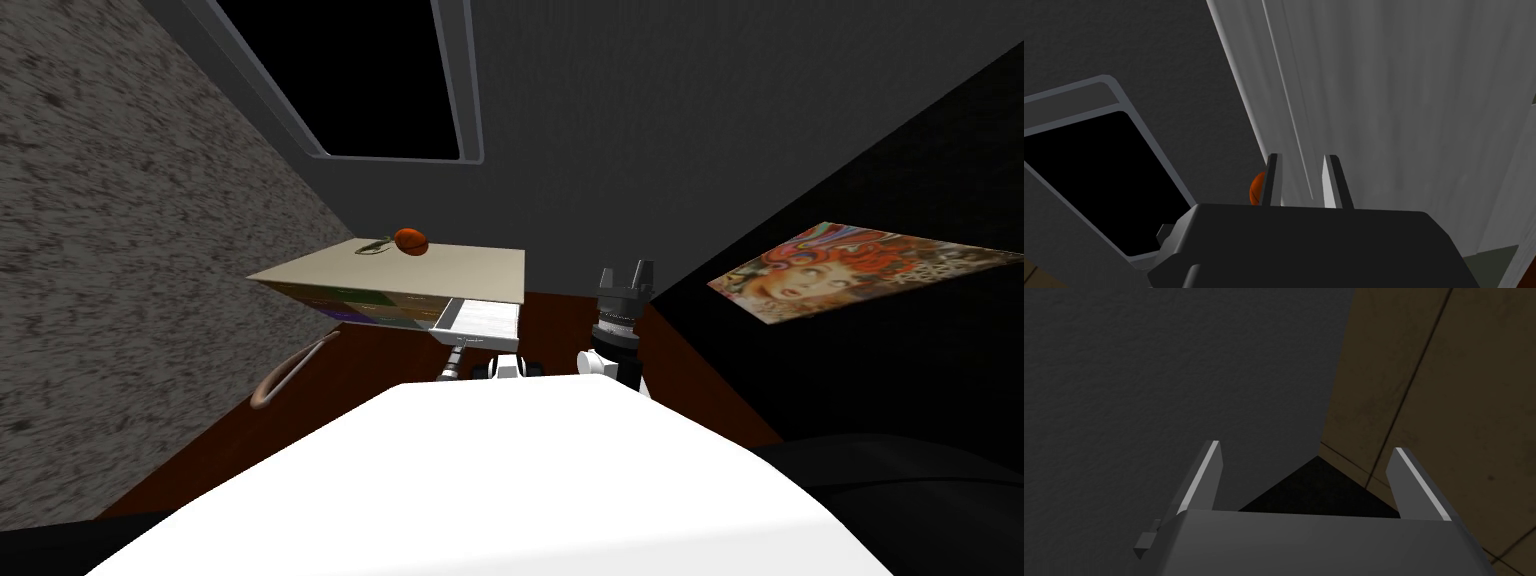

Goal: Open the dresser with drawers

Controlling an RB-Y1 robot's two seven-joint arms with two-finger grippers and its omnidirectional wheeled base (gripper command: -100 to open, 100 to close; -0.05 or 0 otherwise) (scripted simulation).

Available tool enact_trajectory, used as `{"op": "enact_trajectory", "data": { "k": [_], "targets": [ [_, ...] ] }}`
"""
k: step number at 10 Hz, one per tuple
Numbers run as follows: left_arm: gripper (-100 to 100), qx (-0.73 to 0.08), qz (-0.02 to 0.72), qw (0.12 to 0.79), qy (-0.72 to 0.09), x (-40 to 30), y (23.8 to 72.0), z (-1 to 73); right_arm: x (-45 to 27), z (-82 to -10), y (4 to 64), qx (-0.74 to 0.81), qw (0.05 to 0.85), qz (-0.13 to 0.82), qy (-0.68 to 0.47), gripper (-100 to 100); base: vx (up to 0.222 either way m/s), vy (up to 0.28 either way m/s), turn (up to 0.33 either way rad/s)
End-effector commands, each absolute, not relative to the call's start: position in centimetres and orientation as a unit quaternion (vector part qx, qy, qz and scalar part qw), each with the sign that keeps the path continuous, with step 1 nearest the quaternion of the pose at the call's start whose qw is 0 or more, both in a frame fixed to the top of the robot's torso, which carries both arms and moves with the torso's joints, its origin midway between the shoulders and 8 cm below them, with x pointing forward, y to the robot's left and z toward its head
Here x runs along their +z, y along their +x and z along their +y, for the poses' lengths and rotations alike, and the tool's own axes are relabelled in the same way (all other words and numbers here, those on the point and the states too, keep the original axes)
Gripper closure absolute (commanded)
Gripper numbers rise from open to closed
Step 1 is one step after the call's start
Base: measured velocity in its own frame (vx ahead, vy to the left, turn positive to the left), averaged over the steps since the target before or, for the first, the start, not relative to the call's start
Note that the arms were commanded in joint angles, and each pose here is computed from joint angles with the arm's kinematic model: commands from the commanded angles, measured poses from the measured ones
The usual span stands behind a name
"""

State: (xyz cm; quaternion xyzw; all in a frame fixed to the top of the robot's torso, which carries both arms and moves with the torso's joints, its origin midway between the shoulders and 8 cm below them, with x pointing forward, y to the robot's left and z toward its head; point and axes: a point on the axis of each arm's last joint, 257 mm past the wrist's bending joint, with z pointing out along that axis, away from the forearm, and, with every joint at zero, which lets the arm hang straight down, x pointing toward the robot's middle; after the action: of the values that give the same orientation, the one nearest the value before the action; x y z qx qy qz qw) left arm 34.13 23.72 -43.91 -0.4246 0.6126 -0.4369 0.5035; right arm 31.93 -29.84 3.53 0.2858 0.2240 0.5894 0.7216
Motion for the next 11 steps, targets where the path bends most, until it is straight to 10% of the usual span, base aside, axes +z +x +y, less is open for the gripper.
{"op": "enact_trajectory", "data": {
  "k": [1,2,11],
  "targets": [
    [100,-0.453,0.601,0.516,-0.409,-42.2,34.2,23.4,3.5,-29.8,31.9,0.589,0.722,0.224,0.286,0,-0.158,0.023,0.015],
    [-100,-0.441,0.611,0.506,-0.421,-43.1,34.0,24.1,3.5,-29.8,31.9,0.589,0.722,0.224,0.286,0,-0.081,0.004,-0.001],
    [-100,-0.441,0.609,0.503,-0.426,-39.7,35.9,26.7,3.5,-29.8,31.9,0.589,0.722,0.224,0.286,0,-0.016,-0.028,-0.006]
  ]
}}
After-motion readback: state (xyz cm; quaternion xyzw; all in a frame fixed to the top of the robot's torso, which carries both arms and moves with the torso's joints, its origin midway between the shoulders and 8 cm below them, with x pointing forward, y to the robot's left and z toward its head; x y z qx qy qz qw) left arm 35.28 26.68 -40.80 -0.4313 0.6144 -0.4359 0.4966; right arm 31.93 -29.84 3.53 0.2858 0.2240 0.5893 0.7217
